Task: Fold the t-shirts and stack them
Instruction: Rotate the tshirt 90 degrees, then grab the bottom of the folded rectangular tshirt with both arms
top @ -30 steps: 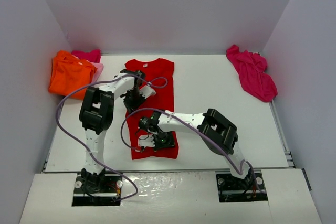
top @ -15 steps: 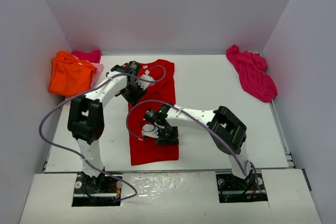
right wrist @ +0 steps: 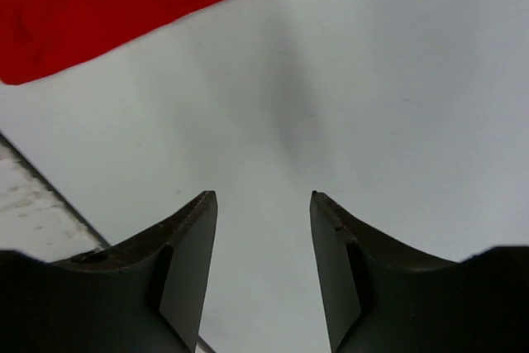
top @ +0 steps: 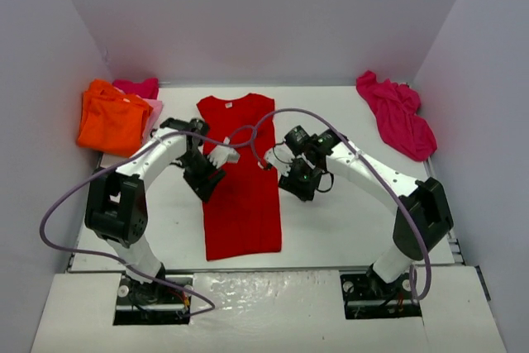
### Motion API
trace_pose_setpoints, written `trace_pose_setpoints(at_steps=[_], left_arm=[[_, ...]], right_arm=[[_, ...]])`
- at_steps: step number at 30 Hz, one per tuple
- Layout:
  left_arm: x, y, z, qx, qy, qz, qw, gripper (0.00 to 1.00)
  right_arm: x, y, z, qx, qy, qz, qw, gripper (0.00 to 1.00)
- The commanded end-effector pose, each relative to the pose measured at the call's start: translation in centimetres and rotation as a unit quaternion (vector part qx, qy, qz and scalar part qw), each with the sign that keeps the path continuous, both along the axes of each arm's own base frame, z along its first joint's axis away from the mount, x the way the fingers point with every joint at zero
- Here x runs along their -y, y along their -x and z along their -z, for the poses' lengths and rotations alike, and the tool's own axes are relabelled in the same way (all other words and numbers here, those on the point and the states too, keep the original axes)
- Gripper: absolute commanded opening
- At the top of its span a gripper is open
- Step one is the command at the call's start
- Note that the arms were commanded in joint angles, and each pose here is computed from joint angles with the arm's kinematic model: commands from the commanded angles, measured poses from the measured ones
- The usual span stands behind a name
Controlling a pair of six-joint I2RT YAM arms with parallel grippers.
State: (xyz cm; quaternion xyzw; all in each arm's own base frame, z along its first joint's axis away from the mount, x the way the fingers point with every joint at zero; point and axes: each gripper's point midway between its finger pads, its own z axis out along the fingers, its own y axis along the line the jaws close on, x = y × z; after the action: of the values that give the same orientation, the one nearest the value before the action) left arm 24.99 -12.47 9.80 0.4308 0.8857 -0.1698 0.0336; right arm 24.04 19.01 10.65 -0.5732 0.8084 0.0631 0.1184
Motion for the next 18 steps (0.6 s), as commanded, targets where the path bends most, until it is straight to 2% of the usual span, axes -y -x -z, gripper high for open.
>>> trace_pose_setpoints(at_steps=[1, 3, 7, 12, 18], left_arm=[[0.7, 5.5, -0.3, -0.117, 0.08, 0.023, 0.99, 0.42], [0.8, 5.5, -0.5, -0.125, 0.098, 0.012, 0.987, 0.42], [0.4, 5.6, -0.9, -0.155, 0.13, -0.001, 0.979, 0.43], [0.3, 6.1, 0.9, -0.247, 0.16, -0.015, 0.956, 0.44], [0.8, 6.4, 2.3, -0.302, 0.18, -0.032, 0.936, 0.46]], right_arm=[[-2.0, 6.3, 1.9, -0.176, -0.101, -0.005, 0.979, 0.44], [-2.7, 6.7, 2.6, -0.202, -0.117, 0.005, 0.972, 0.39], [-4.1, 6.8, 2.5, -0.245, -0.142, -0.002, 0.959, 0.4], [-4.3, 9.4, 3.9, -0.363, -0.165, -0.011, 0.917, 0.44], [-4.3, 10.0, 5.0, -0.391, -0.169, -0.009, 0.905, 0.43]])
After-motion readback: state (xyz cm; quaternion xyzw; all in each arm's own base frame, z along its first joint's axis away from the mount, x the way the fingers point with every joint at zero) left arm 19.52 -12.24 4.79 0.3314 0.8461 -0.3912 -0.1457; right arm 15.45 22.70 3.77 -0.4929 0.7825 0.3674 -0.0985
